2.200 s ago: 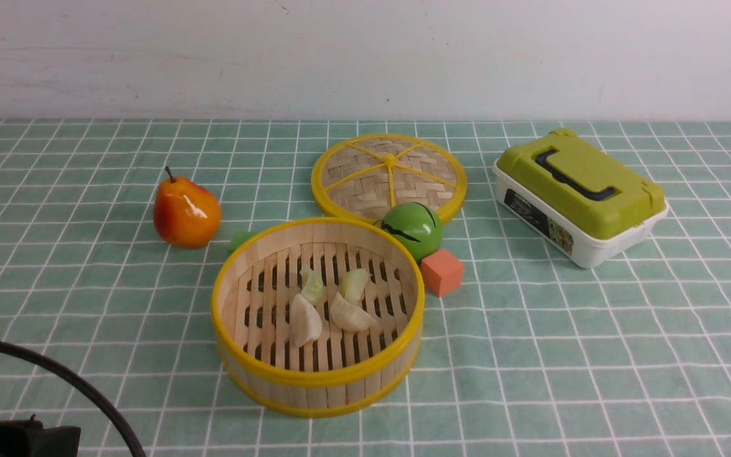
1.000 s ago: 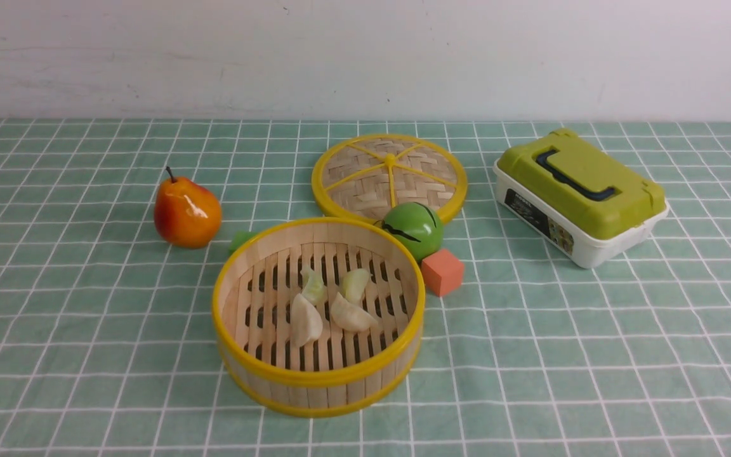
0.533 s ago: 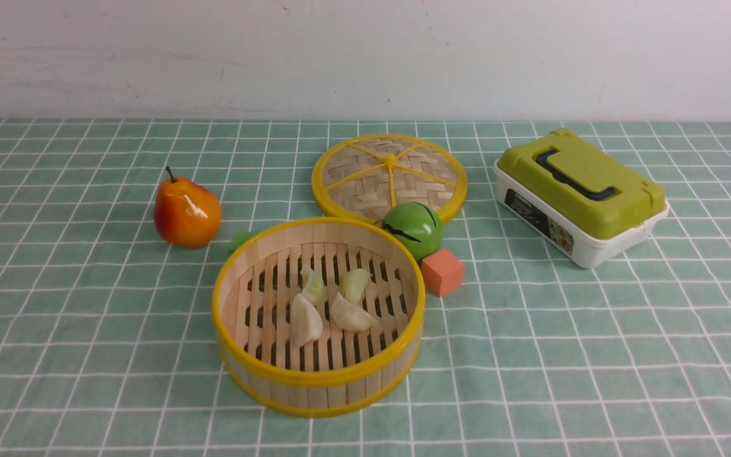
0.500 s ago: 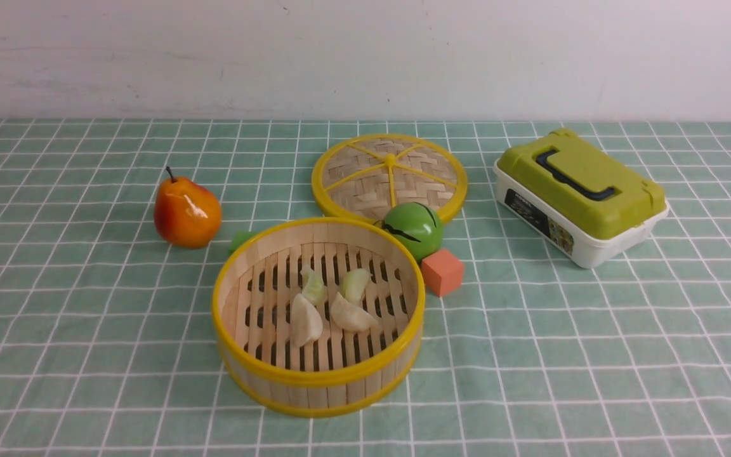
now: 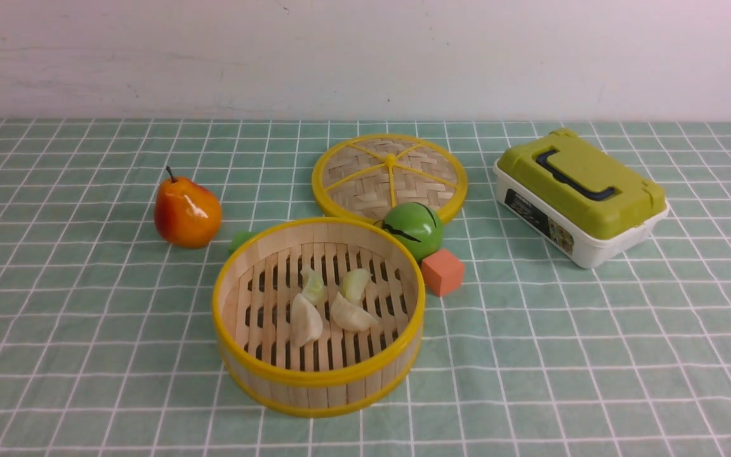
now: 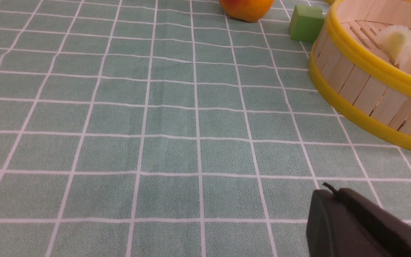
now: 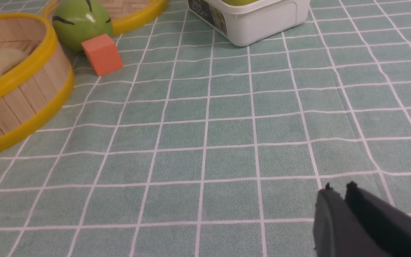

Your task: Put the dumplings into the steamer on the table with the blue tablecloth.

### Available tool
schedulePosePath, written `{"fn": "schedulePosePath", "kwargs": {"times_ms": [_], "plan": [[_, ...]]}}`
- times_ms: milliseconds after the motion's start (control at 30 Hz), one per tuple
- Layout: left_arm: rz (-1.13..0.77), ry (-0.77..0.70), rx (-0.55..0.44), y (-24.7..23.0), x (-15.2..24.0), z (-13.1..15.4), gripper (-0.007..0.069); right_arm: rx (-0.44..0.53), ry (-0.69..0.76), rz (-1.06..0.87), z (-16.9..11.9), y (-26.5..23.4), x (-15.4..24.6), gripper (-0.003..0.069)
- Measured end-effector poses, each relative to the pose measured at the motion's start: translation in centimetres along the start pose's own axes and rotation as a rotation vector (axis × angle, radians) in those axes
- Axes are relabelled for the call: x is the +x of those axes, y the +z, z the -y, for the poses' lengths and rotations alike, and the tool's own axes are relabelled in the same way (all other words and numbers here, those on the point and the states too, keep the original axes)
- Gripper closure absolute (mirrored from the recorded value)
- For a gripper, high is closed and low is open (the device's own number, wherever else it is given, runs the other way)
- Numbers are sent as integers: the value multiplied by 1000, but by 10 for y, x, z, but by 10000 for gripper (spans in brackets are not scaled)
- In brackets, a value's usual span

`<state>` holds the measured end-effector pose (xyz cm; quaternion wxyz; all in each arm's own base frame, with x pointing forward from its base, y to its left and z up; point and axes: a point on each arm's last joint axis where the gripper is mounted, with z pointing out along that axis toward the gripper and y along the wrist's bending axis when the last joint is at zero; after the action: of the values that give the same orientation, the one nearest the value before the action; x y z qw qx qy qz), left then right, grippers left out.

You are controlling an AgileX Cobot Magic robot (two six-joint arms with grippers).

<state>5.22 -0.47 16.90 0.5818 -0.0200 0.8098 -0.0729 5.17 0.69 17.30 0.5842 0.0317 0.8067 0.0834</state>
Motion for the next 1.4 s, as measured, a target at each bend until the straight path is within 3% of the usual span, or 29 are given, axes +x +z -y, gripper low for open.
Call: {"fn": "schedulePosePath", "kwargs": {"times_ms": [1400], "plan": [[0, 0, 0, 0, 0, 0, 616, 0, 0, 0, 0, 0, 0, 552]]}}
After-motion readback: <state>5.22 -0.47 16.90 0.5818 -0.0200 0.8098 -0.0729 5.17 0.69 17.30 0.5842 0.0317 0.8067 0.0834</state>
